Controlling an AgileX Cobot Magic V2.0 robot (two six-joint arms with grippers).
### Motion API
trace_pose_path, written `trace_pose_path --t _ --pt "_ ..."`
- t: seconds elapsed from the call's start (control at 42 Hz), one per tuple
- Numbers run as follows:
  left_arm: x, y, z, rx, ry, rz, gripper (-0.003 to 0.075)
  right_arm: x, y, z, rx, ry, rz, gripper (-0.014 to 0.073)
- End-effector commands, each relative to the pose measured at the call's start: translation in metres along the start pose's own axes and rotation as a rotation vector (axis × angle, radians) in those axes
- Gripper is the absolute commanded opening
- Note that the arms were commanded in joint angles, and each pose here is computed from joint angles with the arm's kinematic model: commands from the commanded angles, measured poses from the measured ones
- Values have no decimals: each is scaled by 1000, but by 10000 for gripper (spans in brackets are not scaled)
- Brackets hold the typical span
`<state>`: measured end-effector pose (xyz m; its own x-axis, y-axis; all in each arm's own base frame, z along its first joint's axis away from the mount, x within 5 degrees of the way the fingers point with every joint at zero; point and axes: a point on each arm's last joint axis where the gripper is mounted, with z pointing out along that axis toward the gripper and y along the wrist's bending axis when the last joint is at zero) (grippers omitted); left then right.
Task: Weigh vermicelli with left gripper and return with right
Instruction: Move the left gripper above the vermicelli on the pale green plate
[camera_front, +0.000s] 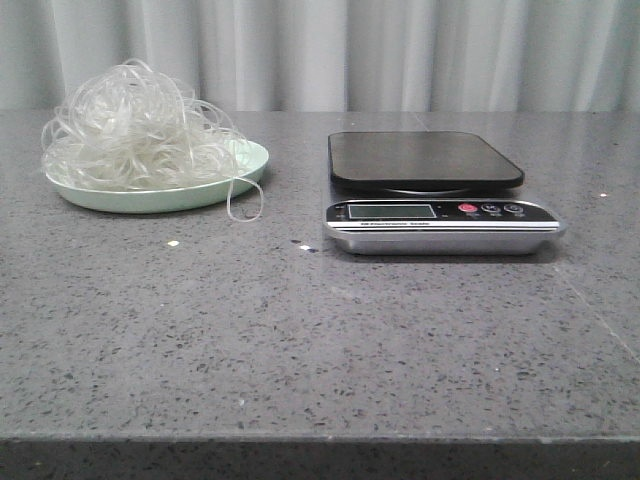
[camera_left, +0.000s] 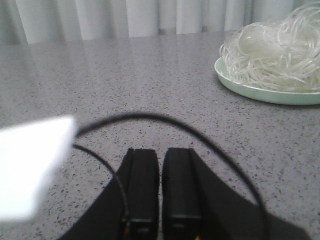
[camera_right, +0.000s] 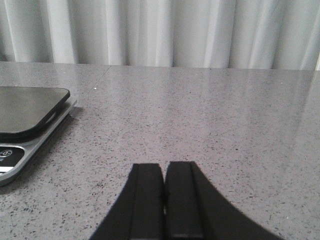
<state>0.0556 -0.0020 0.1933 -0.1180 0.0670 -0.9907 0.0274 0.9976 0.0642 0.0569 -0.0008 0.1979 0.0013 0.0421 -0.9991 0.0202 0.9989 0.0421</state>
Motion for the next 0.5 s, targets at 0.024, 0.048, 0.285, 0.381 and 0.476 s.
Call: trace_pose_path --t 0.024,0.048,0.285,0.381,0.476 --pt "-5 1 -1 -16 -90 -20 145 -10 -1 -2 12 -99 -5 151" --pt "-5 1 -1 -16 -90 -20 145 -10 -1 -2 12 -99 -5 151" --pt "-5 1 -1 -16 -90 -20 145 -10 -1 -2 12 -99 -5 151" --pt "-5 1 -1 -16 -90 -17 145 -10 -1 -2 12 -99 -5 151" --pt "-5 1 -1 -17 -90 -6 145 -10 -1 -2 12 -99 -5 151"
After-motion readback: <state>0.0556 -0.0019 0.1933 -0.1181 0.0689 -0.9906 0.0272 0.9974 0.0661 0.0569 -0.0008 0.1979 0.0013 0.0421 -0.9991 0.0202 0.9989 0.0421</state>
